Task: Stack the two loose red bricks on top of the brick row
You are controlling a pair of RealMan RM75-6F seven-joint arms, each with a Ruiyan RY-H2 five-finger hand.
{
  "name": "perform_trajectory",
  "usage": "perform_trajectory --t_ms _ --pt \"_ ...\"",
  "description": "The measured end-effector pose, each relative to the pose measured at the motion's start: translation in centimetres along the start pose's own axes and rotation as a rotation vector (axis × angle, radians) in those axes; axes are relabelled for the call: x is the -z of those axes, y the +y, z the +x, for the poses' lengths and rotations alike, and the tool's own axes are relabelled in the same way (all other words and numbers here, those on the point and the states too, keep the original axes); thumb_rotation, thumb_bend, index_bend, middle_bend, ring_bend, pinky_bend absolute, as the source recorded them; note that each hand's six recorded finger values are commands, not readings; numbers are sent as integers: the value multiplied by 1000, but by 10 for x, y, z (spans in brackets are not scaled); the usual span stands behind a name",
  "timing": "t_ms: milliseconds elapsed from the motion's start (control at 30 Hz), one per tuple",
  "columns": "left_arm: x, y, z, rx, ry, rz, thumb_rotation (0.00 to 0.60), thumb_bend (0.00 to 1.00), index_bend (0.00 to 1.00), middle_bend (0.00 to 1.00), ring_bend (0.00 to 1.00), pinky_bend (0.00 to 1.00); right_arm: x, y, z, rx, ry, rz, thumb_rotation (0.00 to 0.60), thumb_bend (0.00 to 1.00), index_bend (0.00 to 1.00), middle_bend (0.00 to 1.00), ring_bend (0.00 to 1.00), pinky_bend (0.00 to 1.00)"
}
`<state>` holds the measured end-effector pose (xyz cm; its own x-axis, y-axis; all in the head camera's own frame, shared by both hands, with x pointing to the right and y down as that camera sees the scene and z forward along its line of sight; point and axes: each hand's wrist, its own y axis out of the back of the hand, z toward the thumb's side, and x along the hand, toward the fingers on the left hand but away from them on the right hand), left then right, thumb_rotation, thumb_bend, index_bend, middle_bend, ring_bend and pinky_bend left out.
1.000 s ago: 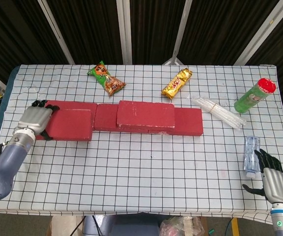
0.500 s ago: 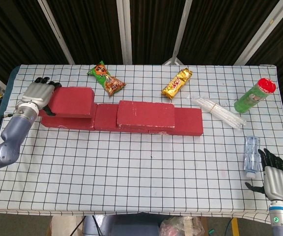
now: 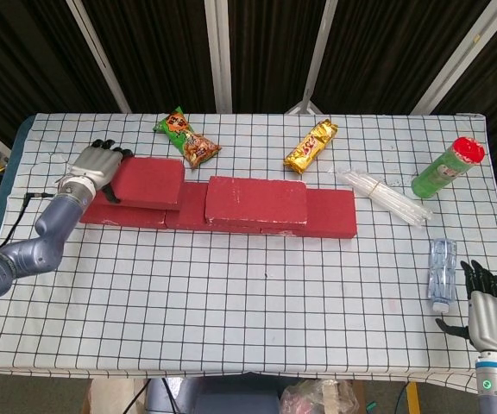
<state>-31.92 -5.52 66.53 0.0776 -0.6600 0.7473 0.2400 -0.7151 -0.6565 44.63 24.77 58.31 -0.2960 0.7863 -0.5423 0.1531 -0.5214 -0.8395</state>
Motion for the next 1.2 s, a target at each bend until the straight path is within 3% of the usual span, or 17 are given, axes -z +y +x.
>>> perform_trajectory --t_ms 1200 --pt "-50 -10 5 36 -16 -5 600 0 262 199 0 0 5 6 -1 -5 5 -43 600 133 0 0 0 0"
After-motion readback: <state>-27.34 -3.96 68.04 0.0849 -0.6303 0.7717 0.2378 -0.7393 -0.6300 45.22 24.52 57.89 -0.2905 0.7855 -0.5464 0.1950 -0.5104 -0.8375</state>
